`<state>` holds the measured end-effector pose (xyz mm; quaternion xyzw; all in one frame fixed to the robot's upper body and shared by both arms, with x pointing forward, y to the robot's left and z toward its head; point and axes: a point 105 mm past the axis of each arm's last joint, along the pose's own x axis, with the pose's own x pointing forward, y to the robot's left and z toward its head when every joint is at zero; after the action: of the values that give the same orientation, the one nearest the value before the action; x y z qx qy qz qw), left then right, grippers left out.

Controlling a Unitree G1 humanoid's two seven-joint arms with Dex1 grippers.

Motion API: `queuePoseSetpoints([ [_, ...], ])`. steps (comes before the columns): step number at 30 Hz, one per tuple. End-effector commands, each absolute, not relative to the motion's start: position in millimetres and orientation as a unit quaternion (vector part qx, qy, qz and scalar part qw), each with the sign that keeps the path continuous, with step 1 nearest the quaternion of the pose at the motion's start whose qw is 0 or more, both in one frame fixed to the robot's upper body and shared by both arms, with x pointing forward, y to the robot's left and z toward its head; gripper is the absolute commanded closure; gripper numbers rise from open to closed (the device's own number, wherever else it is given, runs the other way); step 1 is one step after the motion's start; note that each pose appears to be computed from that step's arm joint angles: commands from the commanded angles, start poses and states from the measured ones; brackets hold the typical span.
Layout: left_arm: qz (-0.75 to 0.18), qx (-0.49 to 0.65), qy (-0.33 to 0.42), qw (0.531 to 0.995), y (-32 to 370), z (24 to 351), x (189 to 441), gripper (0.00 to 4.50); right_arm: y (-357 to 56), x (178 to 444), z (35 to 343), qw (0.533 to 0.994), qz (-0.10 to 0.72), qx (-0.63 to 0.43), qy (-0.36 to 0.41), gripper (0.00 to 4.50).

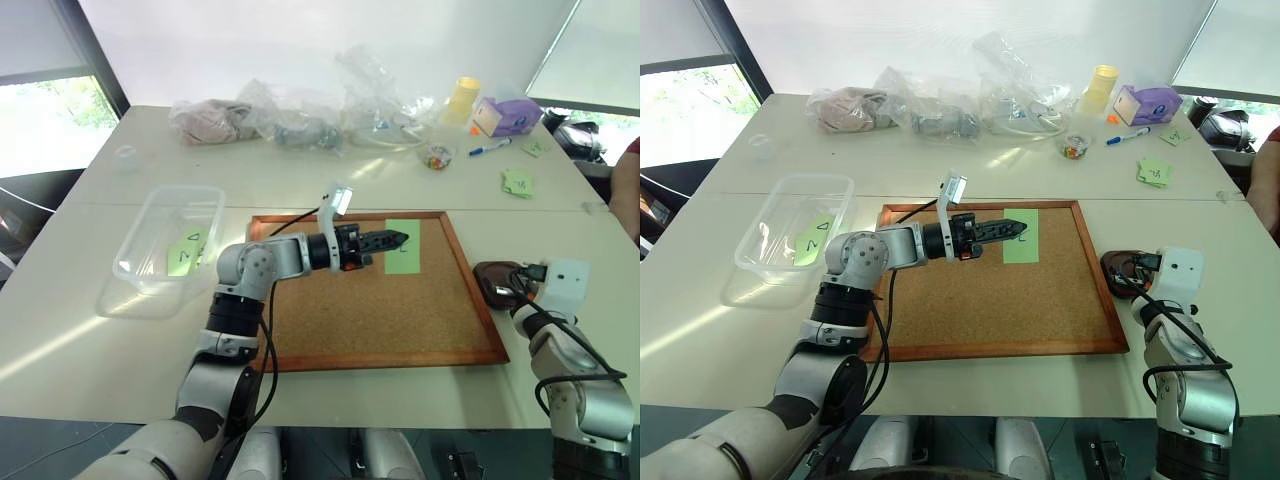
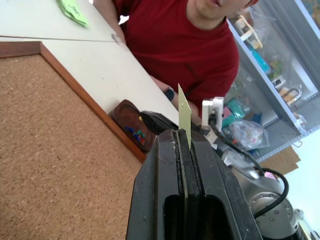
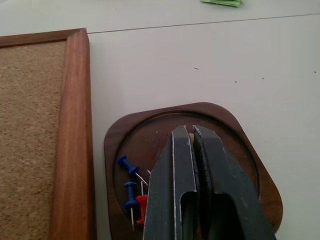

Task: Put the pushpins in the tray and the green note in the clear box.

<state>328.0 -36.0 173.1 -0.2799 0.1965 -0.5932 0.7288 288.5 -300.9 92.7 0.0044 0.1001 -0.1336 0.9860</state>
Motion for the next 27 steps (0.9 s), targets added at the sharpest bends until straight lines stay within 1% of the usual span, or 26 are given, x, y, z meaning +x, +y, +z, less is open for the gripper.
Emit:
queuePoseSetpoints([
  [1, -0.61, -0.276, 0.176, 0.722, -40.5, 185.7, 323.0, 4.5, -307.1, 286.1, 102.3, 0.986, -0.145, 0.001, 0.081, 2.61],
  [5, -0.611, -0.275, 0.177, 0.721, -41.1, 185.4, 322.6, 4.5, -307.3, 285.4, 102.8, 0.986, -0.148, 0.002, 0.079, 0.48],
  [6, -0.611, -0.275, 0.177, 0.721, -41.3, 185.2, 322.6, 4.5, -307.6, 285.3, 103.2, 0.986, -0.15, 0.003, 0.077, 0.03],
  [13, -0.611, -0.274, 0.176, 0.722, -41.4, 185.2, 322.5, 4.5, -307.5, 285.6, 112.1, 0.986, -0.154, 0.014, 0.055, 0.03],
  [16, -0.604, -0.264, 0.14, 0.739, -34.9, 196.8, 330.5, 4.5, -302.9, 286.9, 137.7, 0.99, -0.144, -0.004, 0.0, 0.03],
  [18, -0.595, -0.257, 0.109, 0.754, -24.8, 211.3, 338.6, 4.5, -295.7, 286.4, 155.3, 0.991, -0.127, -0.026, -0.032, 0.03],
  [21, -0.543, -0.21, 0.05, 0.812, 11.3, 241.3, 362.7, 4.5, -259.0, 288.8, 184.4, 0.996, -0.032, -0.045, -0.068, 0.03],
  [23, -0.485, -0.147, 0.031, 0.861, 46.9, 256.6, 379.7, 4.5, -219.0, 288.2, 197.7, 0.994, 0.074, -0.036, -0.077, 0.03],
  [25, -0.424, -0.092, 0.039, 0.9, 85.1, 262.6, 391.1, 4.5, -182.2, 285.0, 203.6, 0.982, 0.17, -0.025, -0.073, 0.03],
  [27, -0.365, -0.041, 0.058, 0.928, 123.6, 260.3, 395.9, 4.5, -151.2, 281.3, 203.8, 0.966, 0.249, -0.023, -0.06, 0.03],
])
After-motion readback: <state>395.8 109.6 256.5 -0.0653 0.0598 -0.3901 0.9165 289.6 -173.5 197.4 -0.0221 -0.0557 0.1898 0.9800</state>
